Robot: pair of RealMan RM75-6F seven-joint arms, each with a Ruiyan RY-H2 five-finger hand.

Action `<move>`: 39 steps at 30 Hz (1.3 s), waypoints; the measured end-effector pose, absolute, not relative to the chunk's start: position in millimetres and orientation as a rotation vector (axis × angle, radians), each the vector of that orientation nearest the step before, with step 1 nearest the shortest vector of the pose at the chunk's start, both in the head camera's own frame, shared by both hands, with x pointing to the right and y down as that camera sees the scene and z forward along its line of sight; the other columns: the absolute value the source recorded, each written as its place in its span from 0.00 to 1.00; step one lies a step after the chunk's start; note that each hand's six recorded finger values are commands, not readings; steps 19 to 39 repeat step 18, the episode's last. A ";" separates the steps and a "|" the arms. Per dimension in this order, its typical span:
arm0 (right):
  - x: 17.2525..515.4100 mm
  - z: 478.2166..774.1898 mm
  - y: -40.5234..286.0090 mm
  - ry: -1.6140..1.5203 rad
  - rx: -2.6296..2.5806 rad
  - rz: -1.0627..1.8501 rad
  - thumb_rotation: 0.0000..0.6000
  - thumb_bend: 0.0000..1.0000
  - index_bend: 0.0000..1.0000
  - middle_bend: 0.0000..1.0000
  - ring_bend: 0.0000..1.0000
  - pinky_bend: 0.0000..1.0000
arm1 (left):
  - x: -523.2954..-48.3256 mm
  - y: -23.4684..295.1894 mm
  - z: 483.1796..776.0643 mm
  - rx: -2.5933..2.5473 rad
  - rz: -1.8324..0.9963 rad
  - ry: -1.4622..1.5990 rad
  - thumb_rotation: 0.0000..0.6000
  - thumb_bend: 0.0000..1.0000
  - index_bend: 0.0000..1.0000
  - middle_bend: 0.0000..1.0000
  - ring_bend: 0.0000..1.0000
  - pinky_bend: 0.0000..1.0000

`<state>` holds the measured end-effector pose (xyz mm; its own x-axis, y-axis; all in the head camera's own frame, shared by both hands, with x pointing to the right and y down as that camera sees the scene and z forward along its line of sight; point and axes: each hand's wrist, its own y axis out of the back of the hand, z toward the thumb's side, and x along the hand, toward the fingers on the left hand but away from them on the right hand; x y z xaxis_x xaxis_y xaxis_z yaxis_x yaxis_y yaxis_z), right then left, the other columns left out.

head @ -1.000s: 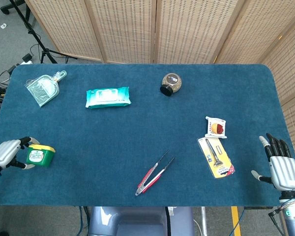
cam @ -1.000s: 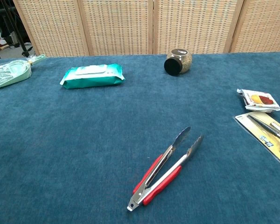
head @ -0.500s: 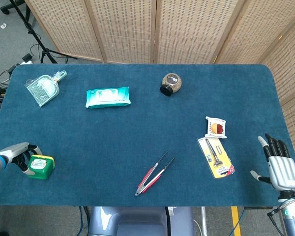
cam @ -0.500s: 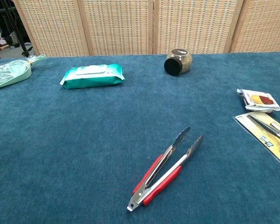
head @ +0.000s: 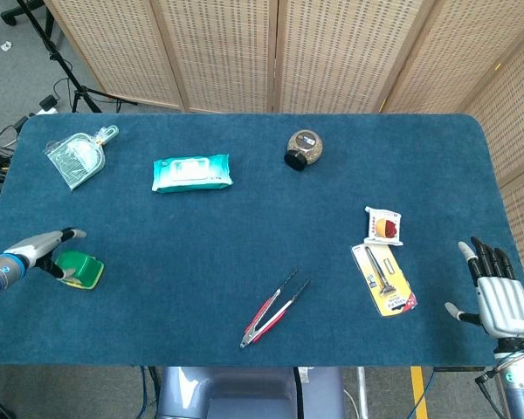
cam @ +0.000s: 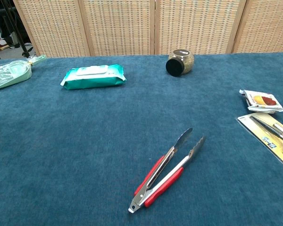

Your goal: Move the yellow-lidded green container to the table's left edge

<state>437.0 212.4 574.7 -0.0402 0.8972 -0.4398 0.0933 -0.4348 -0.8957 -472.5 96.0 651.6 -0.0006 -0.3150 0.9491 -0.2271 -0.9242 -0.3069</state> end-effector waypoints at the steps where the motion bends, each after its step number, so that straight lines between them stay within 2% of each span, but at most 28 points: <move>1: 436.8 574.5 212.5 -1.068 -1.574 1.545 1.00 0.00 0.00 0.00 0.00 0.00 | -471.0 92.0 650.5 -2.175 -2.049 0.635 1.00 0.36 0.00 0.00 0.00 0.00; 5: 437.2 573.9 212.4 -1.071 -1.574 1.544 1.00 0.00 0.00 0.00 0.00 0.00 | -469.6 82.1 641.7 -2.161 -1.908 0.789 1.00 0.33 0.00 0.00 0.00 0.00; 7: 437.5 573.6 212.1 -1.073 -1.573 1.544 1.00 0.00 0.00 0.00 0.00 0.00 | -471.2 81.5 633.6 -2.153 -1.853 0.856 1.00 0.25 0.00 0.00 0.00 0.00; 9: 437.5 573.2 211.7 -1.075 -1.572 1.541 1.00 0.00 0.00 0.00 0.00 0.00 | -473.8 81.5 625.8 -2.137 -1.813 0.891 1.00 0.10 0.00 0.00 0.00 0.00; 12: 436.6 572.2 211.3 -1.074 -1.569 1.531 1.00 0.00 0.00 0.00 0.00 0.00 | -479.1 82.7 613.8 -2.087 -1.728 0.946 1.00 0.00 0.00 0.00 0.00 0.00; 18: 434.3 571.2 211.9 -1.070 -1.562 1.506 1.00 0.00 0.00 0.00 0.00 0.00 | -491.4 101.1 591.2 -1.879 -1.545 1.074 1.00 0.00 0.00 0.00 0.00 0.00; 39: 434.3 571.2 211.9 -1.070 -1.562 1.506 1.00 0.00 0.00 0.00 0.00 0.00 | -491.4 101.1 591.2 -1.879 -1.545 1.074 1.00 0.00 0.00 0.00 0.00 0.00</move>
